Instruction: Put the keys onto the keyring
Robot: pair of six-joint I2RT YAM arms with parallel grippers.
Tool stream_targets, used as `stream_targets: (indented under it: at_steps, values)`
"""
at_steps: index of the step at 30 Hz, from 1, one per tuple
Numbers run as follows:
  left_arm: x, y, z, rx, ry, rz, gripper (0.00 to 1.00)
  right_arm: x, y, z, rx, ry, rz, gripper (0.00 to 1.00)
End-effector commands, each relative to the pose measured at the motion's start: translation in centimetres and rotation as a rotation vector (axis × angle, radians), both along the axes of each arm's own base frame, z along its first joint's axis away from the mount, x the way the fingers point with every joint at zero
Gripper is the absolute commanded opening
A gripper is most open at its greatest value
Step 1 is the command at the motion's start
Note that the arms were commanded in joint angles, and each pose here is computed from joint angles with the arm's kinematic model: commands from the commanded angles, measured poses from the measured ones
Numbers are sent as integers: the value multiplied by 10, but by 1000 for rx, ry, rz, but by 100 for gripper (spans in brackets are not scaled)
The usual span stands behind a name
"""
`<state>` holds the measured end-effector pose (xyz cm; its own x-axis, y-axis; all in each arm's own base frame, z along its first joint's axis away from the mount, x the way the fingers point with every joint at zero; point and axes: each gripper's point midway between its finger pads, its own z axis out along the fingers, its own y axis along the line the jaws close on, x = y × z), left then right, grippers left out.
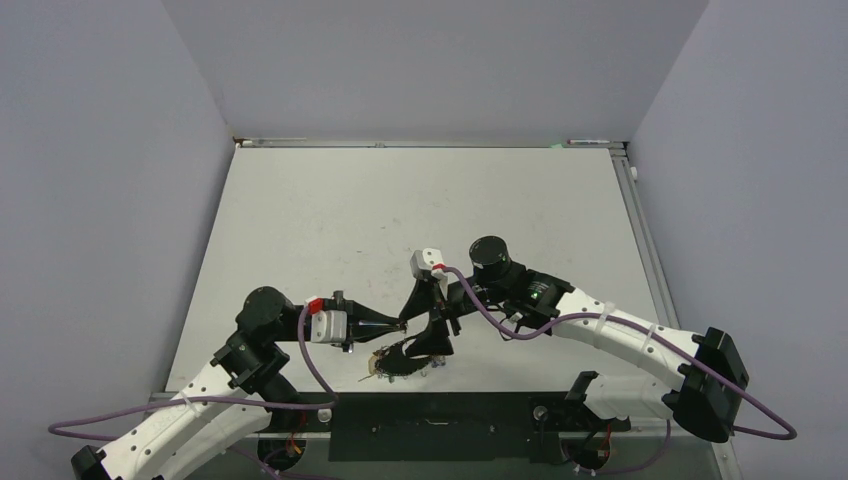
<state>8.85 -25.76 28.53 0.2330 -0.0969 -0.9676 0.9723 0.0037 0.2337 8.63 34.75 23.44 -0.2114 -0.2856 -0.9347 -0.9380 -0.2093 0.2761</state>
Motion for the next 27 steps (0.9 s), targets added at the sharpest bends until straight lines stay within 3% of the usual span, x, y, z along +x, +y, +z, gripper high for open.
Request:
stream_targets:
  at_steps: [1, 11, 15, 18, 22, 27]
  values:
    - [-2, 2, 34, -84, -78, 1, 0, -2, 10, 33, 112, -93, 36, 73]
    - [-1, 4, 36, -91, -89, 17, 0, -9, 9, 22, 87, -70, 37, 7]
    - [3, 8, 34, -75, -107, 54, 3, -1, 7, 25, 68, -92, -37, 5]
    - [6, 14, 36, -52, -143, 97, 26, 7, 1, 29, 11, -117, -105, 5]
    - [8, 24, 30, 3, -164, 149, 56, 19, -12, 15, -184, -174, -207, 5]
    - [-3, 28, 20, 90, -139, 101, 65, 24, -32, -8, -439, -186, -286, 5]
